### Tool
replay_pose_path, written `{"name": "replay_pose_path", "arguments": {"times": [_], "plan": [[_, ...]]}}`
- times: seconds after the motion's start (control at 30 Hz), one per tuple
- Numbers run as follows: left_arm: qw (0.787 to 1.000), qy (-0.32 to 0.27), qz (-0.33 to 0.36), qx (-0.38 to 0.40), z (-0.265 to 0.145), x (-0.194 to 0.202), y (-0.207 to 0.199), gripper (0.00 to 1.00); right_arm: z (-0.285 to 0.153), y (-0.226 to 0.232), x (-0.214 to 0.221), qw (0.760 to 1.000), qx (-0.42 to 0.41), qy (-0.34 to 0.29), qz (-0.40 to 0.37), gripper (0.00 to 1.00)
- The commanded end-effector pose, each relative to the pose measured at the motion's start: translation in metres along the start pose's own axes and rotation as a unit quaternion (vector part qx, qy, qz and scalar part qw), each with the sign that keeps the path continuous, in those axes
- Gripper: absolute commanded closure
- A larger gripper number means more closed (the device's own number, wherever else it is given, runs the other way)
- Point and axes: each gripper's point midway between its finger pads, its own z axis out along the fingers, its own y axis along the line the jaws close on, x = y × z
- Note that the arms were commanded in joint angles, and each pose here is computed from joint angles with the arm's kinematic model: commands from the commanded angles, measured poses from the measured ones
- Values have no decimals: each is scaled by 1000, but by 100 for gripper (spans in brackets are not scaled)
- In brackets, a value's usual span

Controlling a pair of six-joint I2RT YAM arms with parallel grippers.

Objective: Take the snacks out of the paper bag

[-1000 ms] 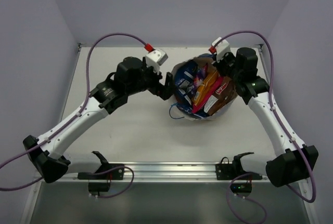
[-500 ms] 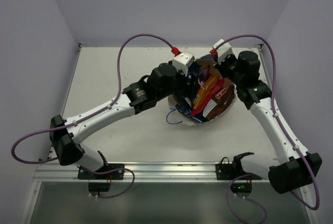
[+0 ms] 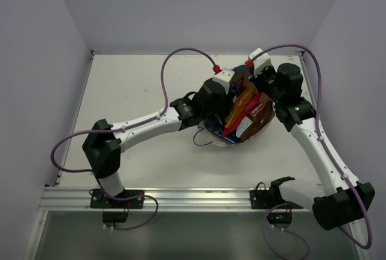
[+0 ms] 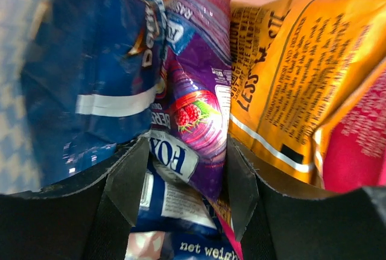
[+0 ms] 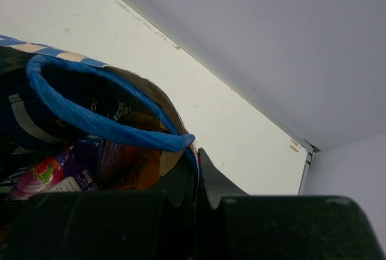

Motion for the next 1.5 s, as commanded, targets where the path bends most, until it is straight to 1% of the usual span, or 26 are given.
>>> {"name": "replay_pose_path", "arguments": {"times": [0.0, 0.07, 0.17, 0.2, 0.27, 0.3, 0.37, 0.5, 0.6, 0.7, 0.83, 0.9, 0.93, 0.97, 1.03, 1.07, 1.1, 1.13, 1.17, 1.2, 1.27, 1.3, 1.33, 1.4, 1.43, 1.47], "plan": [[999, -31, -15, 12, 9, -17, -12, 41, -20, -35, -60, 992, 71, -106, -4, 100], [1000, -16, -17, 12, 17, -4, -13, 40, -20, -35, -58, 992, 73, -104, 1, 100], [1000, -4, -20, 23, 20, 5, -16, 46, -20, -37, -54, 992, 82, -99, 5, 100], [1000, -2, -19, 23, 20, 7, -16, 59, -20, -36, -53, 992, 83, -99, 6, 100], [1000, -3, -17, 14, 17, 3, -13, 74, -19, -36, -48, 992, 86, -92, 7, 100], [1000, -13, -15, 6, 13, -7, -10, 89, -20, -37, -45, 992, 91, -87, 8, 100], [999, -37, -15, 3, -5, -30, -8, 100, -19, -36, -42, 992, 90, -84, 8, 100], [997, -79, -11, 14, -56, -86, -9, 100, -18, -43, -38, 990, 113, -80, 7, 100], [992, -126, -16, 20, -118, -133, -1, 100, -20, -47, -36, 989, 125, -76, 1, 100], [989, -146, -13, 15, -162, -148, 13, 100, -22, -53, -38, 988, 138, -74, -10, 100], [989, -146, -9, 5, -206, -143, 33, 100, -22, -60, -37, 986, 152, -65, -20, 100], [985, -163, -20, -50, -226, -141, 63, 100, -22, -63, -37, 985, 159, -62, -24, 100], [984, -155, -20, -83, -229, -132, 80, 100, -22, -63, -36, 985, 160, -60, -23, 100], [975, -156, -31, -154, -233, -130, 116, 100, -23, -64, -37, 985, 162, -61, -22, 100], [964, -134, -35, -225, -232, -115, 159, 100, -23, -64, -38, 985, 162, -63, -18, 100], [948, -132, -47, -284, -235, -111, 197, 100, -22, -62, -38, 985, 157, -64, -17, 100], [943, -107, -34, -313, -225, -94, 218, 100, -22, -61, -38, 986, 155, -64, -15, 100], [937, -107, -37, -329, -221, -93, 233, 100, -22, -61, -38, 986, 154, -65, -14, 100], [929, -94, -44, -355, -219, -86, 263, 100, -23, -61, -38, 986, 154, -65, -13, 100], [924, -67, -45, -373, -204, -70, 281, 100, -22, -61, -36, 986, 154, -62, -12, 100], [907, -59, -60, -413, -197, -61, 320, 100, -22, -59, -35, 986, 151, -62, -11, 100], [900, -37, -62, -430, -182, -48, 337, 100, -22, -58, -34, 987, 150, -61, -10, 100], [895, -35, -65, -440, -174, -45, 349, 100, -22, -57, -33, 987, 150, -61, -8, 100], [876, -8, -71, -477, -156, -27, 382, 100, -24, -56, -32, 987, 148, -60, -6, 100], [866, -8, -71, -494, -154, -27, 395, 100, -23, -56, -32, 987, 148, -59, -4, 100], [851, 17, -60, -521, -143, -11, 411, 100, -23, -54, -29, 988, 145, -55, -1, 100]]}}
